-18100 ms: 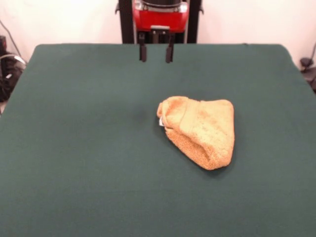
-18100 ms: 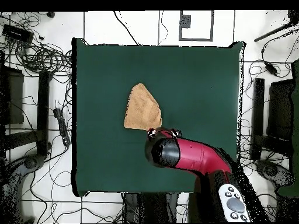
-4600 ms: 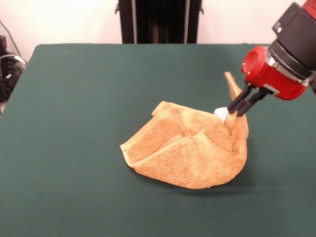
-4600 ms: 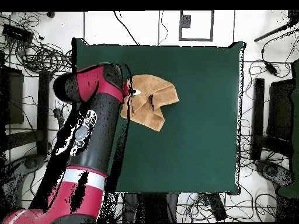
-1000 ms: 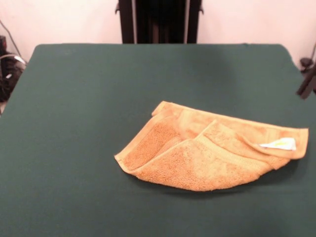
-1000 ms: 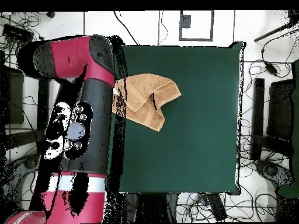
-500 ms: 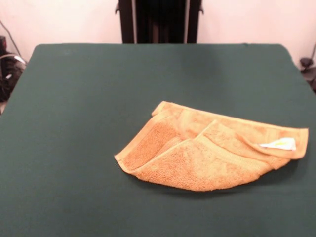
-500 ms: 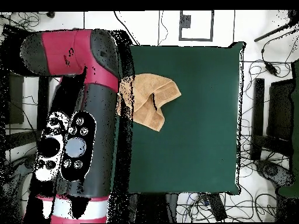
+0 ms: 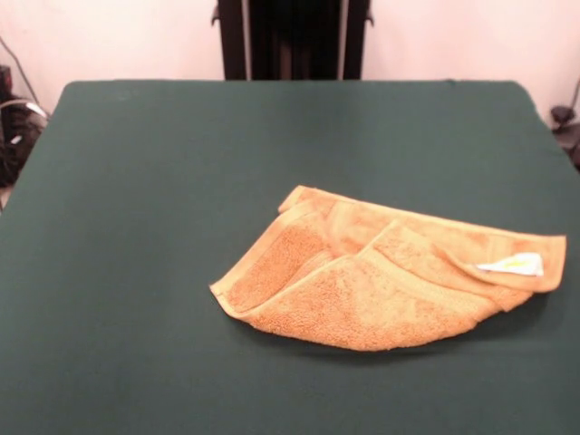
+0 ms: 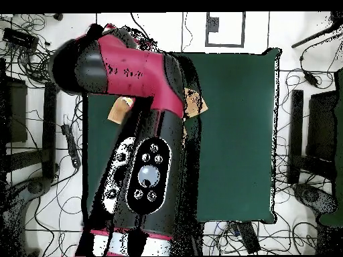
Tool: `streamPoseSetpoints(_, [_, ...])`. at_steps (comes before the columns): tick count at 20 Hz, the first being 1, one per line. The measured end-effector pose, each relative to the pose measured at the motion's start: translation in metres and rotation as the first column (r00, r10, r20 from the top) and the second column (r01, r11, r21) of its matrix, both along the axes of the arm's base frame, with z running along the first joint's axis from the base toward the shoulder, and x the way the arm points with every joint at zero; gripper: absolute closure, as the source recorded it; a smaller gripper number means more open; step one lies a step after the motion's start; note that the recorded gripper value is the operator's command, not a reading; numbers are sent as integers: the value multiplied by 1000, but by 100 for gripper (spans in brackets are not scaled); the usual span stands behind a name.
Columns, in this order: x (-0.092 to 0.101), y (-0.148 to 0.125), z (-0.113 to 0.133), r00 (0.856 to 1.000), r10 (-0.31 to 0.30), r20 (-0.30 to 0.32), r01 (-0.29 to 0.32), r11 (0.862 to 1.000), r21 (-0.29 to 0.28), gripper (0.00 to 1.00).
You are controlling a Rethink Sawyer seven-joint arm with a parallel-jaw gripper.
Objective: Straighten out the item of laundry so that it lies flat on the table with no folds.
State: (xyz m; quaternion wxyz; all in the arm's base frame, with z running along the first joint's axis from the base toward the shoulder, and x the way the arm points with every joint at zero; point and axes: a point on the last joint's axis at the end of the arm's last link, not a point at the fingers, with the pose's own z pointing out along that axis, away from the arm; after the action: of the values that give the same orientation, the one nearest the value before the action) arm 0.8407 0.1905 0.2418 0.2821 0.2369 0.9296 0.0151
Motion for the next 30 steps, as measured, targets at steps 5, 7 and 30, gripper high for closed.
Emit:
streamPoseSetpoints(5, [-2, -44, -17, 998, -56, 4, 56, 998, 24, 0])
streamPoseSetpoints(7, [-5, -55, -25, 998, -64, -10, 64, 998, 23, 0])
streamPoseSetpoints(30, [-29, -34, -56, 997, 55, -60, -61, 993, -99, 0])
